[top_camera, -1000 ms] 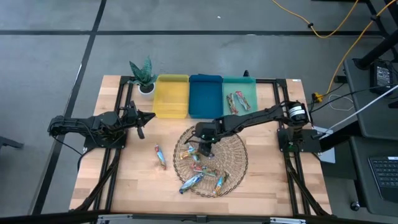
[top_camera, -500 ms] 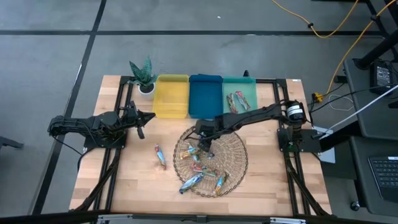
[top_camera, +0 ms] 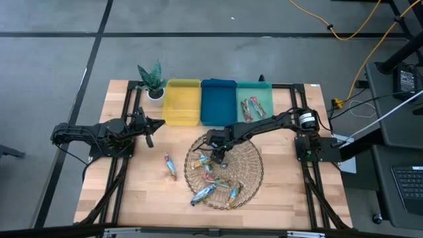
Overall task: Pick and place Granola Bars by type
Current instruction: Put the blue granola bar into the blue bin
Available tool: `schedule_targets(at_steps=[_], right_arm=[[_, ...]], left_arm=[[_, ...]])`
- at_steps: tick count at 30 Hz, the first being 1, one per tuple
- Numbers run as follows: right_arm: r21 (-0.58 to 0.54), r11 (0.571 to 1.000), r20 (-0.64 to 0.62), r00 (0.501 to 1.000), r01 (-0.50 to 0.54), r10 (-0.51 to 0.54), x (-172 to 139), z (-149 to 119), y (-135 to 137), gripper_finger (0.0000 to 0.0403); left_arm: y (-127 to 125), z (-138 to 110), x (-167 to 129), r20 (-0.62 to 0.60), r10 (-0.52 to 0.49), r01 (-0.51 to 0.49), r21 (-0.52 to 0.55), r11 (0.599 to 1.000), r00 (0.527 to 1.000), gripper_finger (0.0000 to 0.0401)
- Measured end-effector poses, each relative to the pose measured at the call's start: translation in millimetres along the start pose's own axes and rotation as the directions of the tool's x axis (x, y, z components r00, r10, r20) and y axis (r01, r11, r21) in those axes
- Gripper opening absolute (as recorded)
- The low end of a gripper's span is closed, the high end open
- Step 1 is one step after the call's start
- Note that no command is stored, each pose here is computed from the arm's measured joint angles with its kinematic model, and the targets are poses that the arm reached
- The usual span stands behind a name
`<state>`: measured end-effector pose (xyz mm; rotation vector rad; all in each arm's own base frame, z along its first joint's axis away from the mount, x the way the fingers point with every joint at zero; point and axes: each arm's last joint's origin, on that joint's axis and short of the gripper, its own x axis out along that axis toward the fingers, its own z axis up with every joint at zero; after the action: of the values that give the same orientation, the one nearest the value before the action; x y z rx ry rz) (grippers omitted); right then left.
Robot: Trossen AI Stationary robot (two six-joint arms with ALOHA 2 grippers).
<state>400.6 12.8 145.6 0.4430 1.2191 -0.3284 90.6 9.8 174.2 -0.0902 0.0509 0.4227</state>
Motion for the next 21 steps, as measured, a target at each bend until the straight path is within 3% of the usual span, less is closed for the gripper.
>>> schedule_targets(at_steps=[5, 16, 21], right_arm=[[0.001, 1.000, -0.010, 1.000, -0.006, 0.006, 0.6, -0.1, -0.9, 0.0258], [0.003, 1.000, -0.018, 1.000, -0.018, 0.018, -0.9, 0.2, -1.6, 0.0090], [-0.002, 0.998, -0.037, 0.998, -0.055, 0.055, -7.0, -0.5, -0.6, 0.0057]], left_arm=[[0.0, 0.1, 0.0, 0.000, 0.000, 0.000, 0.000, 1.000, 1.000, 0.0016], [0.0, 0.0, 0.0, 0.000, 0.001, -0.001, 0.000, 1.000, 1.000, 0.0016], [0.0, 0.0, 0.0, 0.000, 0.000, 0.000, 0.000, 1.000, 1.000, 0.0016]])
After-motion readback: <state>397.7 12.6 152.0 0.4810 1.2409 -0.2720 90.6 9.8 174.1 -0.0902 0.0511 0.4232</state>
